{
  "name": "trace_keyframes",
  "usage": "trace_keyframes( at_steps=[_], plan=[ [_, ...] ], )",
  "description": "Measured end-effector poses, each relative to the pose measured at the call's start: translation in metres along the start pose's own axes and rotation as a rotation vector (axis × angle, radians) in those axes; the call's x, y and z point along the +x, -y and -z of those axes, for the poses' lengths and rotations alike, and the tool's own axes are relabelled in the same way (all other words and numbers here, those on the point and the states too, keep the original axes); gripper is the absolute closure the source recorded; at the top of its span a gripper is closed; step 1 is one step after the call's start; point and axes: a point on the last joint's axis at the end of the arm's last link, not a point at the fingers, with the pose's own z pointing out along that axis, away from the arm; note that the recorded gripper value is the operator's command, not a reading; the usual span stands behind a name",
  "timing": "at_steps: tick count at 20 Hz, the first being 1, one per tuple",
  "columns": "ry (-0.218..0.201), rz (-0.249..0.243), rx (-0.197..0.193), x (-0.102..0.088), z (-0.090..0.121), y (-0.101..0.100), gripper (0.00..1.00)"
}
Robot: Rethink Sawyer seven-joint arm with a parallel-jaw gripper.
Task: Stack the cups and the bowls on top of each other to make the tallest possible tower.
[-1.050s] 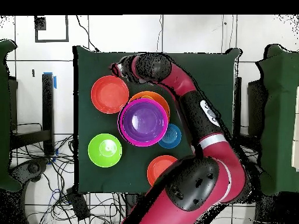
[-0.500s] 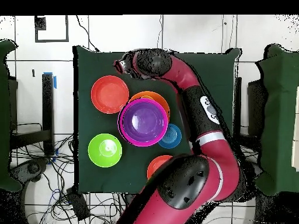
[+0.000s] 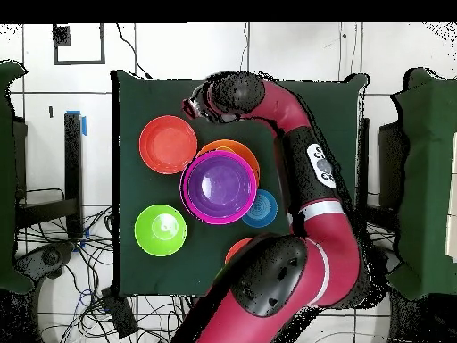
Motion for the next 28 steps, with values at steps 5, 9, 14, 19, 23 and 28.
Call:
trace_keyframes(
  at_steps=[5,9,14,19,23,28],
  plan=[
    [0.001,0.008,0.013,-0.003,0.007,0.000,0.00],
    [0.001,0.012,0.020,-0.004,0.010,0.001,0.00],
    [0.001,0.012,0.026,-0.004,0.008,0.004,0.00],
    [-0.008,0.023,0.059,-0.003,0.000,0.010,0.00],
    [-0.018,0.033,0.080,-0.002,-0.006,0.014,0.00],
    [-0.051,0.051,0.110,0.004,-0.023,0.017,0.00]
  ],
)
